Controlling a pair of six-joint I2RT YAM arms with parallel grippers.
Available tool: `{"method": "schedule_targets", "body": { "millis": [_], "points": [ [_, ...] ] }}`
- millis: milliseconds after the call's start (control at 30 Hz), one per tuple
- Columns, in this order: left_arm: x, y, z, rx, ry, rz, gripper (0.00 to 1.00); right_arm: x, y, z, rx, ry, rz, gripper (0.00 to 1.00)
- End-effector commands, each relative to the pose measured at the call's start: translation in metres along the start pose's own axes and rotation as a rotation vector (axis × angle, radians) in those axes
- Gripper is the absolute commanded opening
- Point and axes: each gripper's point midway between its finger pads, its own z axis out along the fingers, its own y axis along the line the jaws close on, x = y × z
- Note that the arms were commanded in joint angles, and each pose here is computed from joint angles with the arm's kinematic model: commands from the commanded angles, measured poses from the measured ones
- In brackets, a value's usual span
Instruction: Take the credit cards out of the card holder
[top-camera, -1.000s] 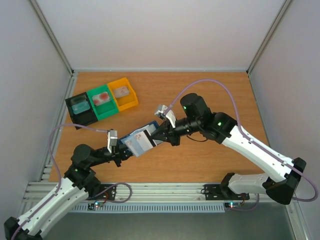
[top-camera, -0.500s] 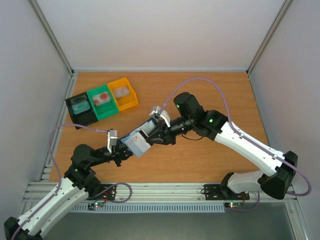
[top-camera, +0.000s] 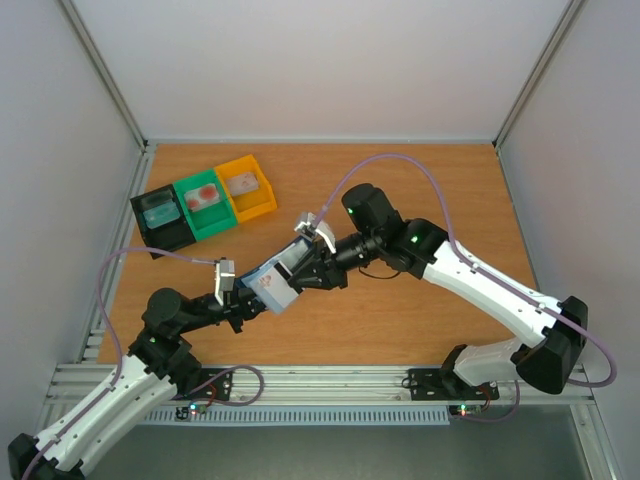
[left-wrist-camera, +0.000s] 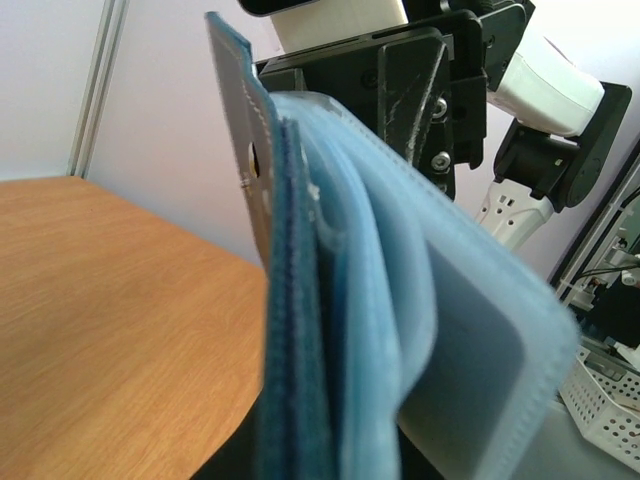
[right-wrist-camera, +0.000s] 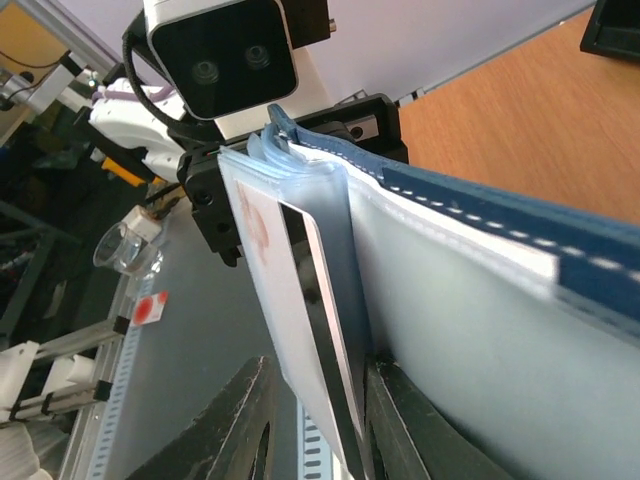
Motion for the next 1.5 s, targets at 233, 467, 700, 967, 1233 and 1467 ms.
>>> {"method": "schedule_targets", "body": {
  "millis": [233,467,700,967,1233,1467],
  "points": [
    [-0.013,-0.009,-0.001,0.031,-0.053,0.049,0.0,-0.006,0.003,0.006,-0.057,-0.009,-0.016,0.11],
    [-0.013,-0.009,-0.001,0.031,-0.051,0.048,0.0,0.005,-0.004,-0.013,0.045,-0.011,-0.037,0.01],
    [-0.013,-0.01,0.0,0.035,-0.05,0.045,0.0,0.013,-0.014,-0.042,0.156,-0.029,-0.021,0.01],
    [-0.009,-0.003,0.001,0.008,-0.039,0.016,0.0,0.015,-0.026,-0.077,0.328,-0.057,-0.028,0.01],
    [0.057,0.062,0.021,-0.225,0.23,-0.403,0.0,0.016,-0.005,-0.102,0.388,-0.122,-0.064,0.01],
    [0.127,0.121,0.03,-0.41,0.459,-0.797,0.0,0.032,0.01,-0.108,0.373,-0.142,-0.074,0.01]
  ]
}}
